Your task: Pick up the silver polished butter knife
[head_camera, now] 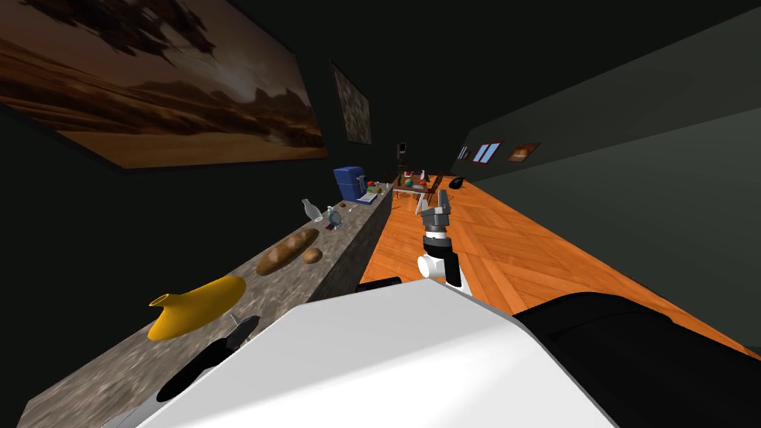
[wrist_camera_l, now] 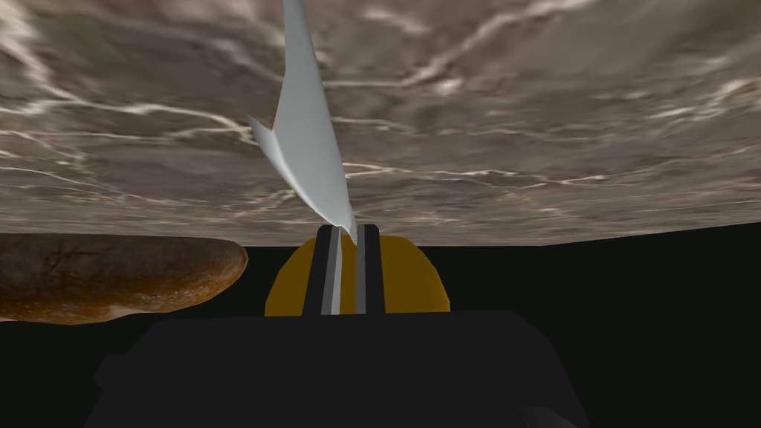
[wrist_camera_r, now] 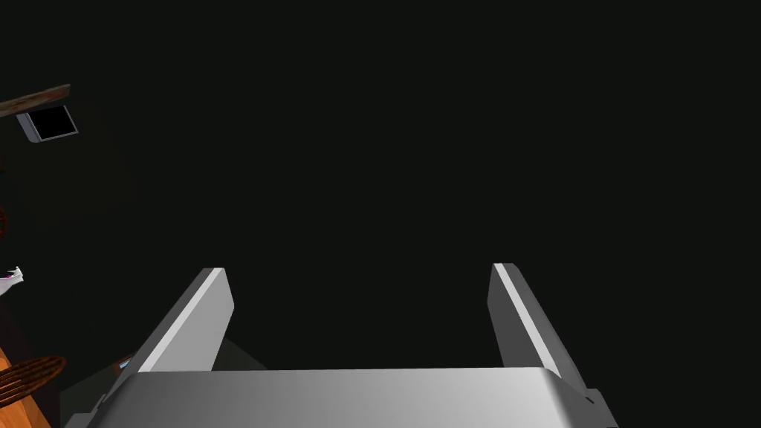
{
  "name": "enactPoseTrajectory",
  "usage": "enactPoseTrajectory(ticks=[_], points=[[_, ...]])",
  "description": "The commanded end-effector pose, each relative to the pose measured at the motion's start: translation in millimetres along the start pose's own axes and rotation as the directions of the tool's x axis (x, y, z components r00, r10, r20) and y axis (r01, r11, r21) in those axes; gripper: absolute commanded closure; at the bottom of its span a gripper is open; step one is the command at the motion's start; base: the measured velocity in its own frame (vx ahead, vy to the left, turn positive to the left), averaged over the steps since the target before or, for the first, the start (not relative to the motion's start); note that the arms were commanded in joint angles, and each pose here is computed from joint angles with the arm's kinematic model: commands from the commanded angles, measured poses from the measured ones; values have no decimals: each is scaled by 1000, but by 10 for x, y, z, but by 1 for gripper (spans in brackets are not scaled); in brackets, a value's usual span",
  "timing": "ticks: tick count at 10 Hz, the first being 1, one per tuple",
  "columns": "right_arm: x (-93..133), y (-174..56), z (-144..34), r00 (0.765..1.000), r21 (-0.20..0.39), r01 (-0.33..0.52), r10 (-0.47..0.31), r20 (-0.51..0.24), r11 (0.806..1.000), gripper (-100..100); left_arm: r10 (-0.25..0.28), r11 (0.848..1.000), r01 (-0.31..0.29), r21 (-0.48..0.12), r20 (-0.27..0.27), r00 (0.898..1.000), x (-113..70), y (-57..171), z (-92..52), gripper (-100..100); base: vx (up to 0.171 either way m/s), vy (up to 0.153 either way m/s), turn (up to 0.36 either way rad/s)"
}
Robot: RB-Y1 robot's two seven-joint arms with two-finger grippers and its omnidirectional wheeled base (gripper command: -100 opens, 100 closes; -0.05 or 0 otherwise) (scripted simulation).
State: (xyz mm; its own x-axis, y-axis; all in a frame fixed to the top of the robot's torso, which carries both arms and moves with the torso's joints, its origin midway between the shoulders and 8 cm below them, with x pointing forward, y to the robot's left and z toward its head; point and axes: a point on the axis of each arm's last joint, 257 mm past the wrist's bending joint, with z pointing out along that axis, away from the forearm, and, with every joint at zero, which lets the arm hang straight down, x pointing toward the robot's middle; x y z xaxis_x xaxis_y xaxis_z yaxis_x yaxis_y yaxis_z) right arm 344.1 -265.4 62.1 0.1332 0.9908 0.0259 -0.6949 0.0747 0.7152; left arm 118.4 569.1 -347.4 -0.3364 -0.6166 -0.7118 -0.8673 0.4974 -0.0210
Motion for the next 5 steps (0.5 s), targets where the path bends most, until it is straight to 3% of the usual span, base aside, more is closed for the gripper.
enactPoseTrajectory(ticks=[1,2,4,5], points=[[0,0,0,1000,0,0,0,0,1000,0,0,1000,0,0,0,1000,0,0,0,0,0,0,0],[0,0,0,1000,0,0,0,0,1000,0,-5,1000,5,10,-1,1000,-15,-41,-66,100,-4,-18,27],[0,0,0,1000,0,0,0,0,1000,0,-3,1000,3,11,0,1000,-27,-47,-92,100,-4,-25,21],[0,0,0,1000,0,0,0,0,1000,0,-3,1000,3,11,-1,1000,-26,-50,-98,0,0,0,0]])
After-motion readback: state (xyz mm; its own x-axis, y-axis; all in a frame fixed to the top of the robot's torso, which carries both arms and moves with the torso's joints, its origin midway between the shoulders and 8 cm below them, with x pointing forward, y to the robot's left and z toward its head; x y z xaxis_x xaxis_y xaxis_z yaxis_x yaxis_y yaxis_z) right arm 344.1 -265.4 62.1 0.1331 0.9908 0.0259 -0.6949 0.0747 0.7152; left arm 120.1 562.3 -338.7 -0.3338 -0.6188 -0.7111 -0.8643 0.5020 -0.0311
